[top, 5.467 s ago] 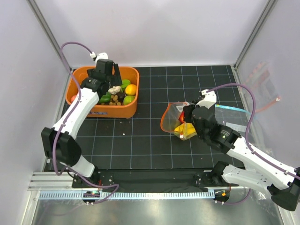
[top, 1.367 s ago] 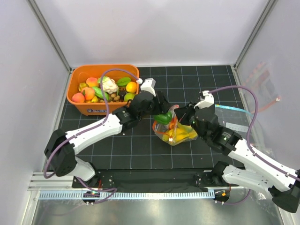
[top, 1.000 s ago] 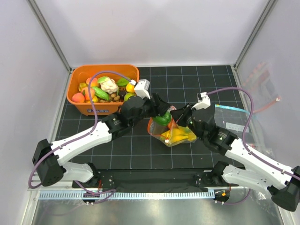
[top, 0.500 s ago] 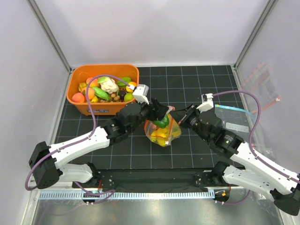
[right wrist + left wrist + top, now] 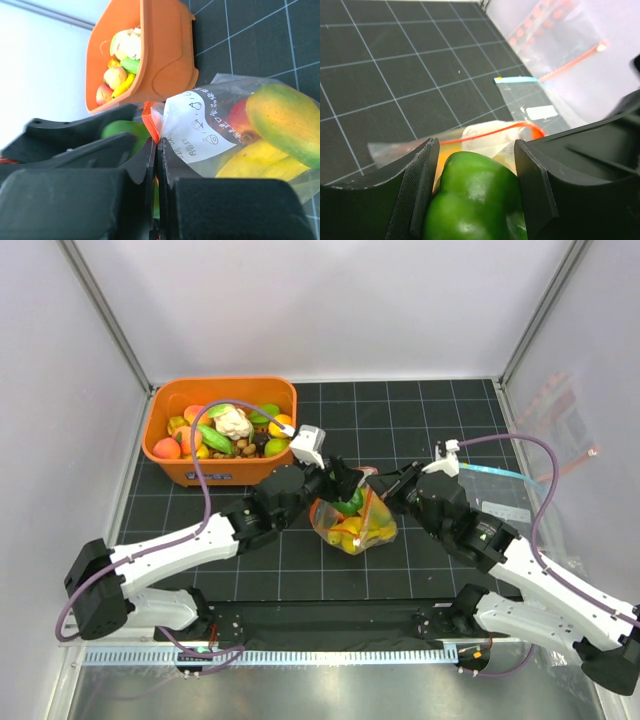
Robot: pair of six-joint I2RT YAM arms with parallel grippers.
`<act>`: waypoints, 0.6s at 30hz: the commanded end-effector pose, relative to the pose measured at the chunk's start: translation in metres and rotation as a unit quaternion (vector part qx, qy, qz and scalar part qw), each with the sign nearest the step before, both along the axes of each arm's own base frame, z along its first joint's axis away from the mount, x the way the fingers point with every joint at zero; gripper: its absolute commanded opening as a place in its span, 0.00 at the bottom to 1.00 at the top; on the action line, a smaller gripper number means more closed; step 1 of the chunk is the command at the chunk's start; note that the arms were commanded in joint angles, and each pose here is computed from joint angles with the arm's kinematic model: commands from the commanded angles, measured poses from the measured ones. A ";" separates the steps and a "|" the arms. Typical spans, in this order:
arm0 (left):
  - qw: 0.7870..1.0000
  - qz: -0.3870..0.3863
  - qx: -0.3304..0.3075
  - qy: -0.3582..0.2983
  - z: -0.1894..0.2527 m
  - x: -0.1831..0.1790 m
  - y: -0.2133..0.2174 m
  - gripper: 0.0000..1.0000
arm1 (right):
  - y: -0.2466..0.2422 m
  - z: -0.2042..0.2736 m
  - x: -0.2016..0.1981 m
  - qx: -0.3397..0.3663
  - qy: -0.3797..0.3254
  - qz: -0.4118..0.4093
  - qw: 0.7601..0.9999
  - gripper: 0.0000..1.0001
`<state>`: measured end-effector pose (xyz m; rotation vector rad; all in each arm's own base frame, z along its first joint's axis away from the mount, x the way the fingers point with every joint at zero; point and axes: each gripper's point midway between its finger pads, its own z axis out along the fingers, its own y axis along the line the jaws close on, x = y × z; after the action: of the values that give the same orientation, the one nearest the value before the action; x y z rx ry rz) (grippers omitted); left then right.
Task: Place the food in the zip-top bag and seal the zipper
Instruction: Place the fake vegetable in the zipper food storage bag.
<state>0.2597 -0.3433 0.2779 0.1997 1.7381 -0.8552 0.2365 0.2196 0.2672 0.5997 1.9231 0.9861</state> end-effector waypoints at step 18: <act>0.999 -0.020 0.000 -0.029 -0.002 0.001 -0.029 0.64 | -0.020 0.019 0.010 0.044 -0.032 -0.065 0.996 0.01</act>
<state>0.2581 -0.3649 0.2537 0.2688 1.7620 -0.8428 0.2403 0.2030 0.2701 0.6796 1.8549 0.9577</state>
